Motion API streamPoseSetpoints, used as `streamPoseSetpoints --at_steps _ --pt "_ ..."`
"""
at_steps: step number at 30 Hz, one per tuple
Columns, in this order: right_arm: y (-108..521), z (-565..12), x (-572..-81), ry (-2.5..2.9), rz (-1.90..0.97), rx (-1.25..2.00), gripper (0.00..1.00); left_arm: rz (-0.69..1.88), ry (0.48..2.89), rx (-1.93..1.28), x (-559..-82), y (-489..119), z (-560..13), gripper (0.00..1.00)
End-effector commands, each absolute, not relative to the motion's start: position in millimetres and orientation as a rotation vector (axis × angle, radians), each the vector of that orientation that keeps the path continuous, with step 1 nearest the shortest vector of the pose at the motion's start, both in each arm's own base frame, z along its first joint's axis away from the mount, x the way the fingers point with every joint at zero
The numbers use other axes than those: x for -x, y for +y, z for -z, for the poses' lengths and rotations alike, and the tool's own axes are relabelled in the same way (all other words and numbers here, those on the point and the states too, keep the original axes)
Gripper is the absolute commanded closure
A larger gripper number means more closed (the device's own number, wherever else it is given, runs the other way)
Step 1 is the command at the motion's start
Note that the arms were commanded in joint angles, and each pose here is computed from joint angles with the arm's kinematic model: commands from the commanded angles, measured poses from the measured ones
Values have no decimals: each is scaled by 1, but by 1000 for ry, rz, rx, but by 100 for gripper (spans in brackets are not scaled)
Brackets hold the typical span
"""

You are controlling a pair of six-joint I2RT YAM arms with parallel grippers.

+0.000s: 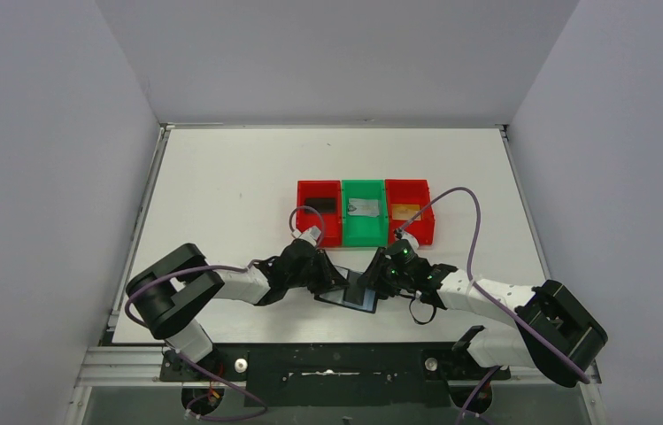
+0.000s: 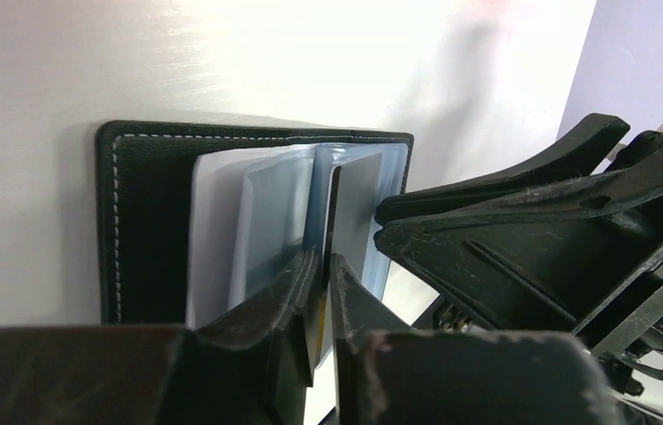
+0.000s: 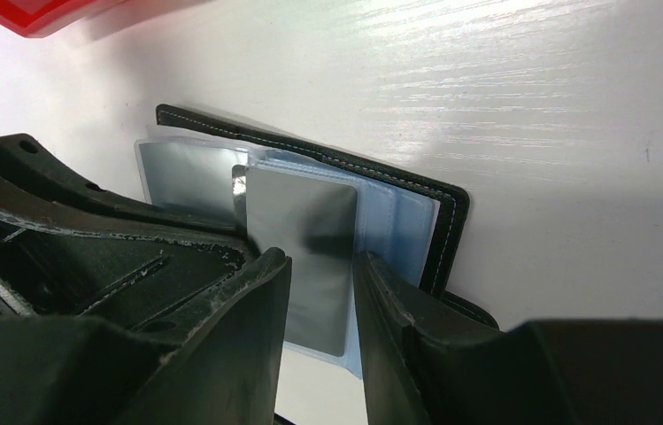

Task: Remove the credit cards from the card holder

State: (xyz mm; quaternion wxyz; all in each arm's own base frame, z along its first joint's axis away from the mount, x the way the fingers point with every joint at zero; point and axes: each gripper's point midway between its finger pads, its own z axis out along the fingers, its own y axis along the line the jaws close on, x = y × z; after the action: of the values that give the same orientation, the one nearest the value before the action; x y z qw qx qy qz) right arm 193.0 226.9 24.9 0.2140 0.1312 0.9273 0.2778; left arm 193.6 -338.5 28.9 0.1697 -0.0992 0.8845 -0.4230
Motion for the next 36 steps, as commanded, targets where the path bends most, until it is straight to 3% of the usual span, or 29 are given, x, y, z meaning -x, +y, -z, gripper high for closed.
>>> streamPoseSetpoints --at_steps 1,3,12,24,30,36 --pt "207 -6 -188 2619 -618 -356 65 1294 2399 250 -208 -352 -59 96" --pt "207 -5 -187 2622 -615 -355 65 1286 2398 254 -208 -350 -59 100" --pt "205 0 -185 2644 -587 -367 68 1225 2378 273 -213 -333 -65 100" --pt "212 -2 -189 2653 -591 -296 79 1233 2414 249 -209 -325 -58 100" --pt "214 -9 -193 2668 -385 -147 79 1240 2434 264 -205 -323 -50 100" --pt "198 0 -185 2708 45 -17 86 1209 2439 302 -204 -316 -45 100"
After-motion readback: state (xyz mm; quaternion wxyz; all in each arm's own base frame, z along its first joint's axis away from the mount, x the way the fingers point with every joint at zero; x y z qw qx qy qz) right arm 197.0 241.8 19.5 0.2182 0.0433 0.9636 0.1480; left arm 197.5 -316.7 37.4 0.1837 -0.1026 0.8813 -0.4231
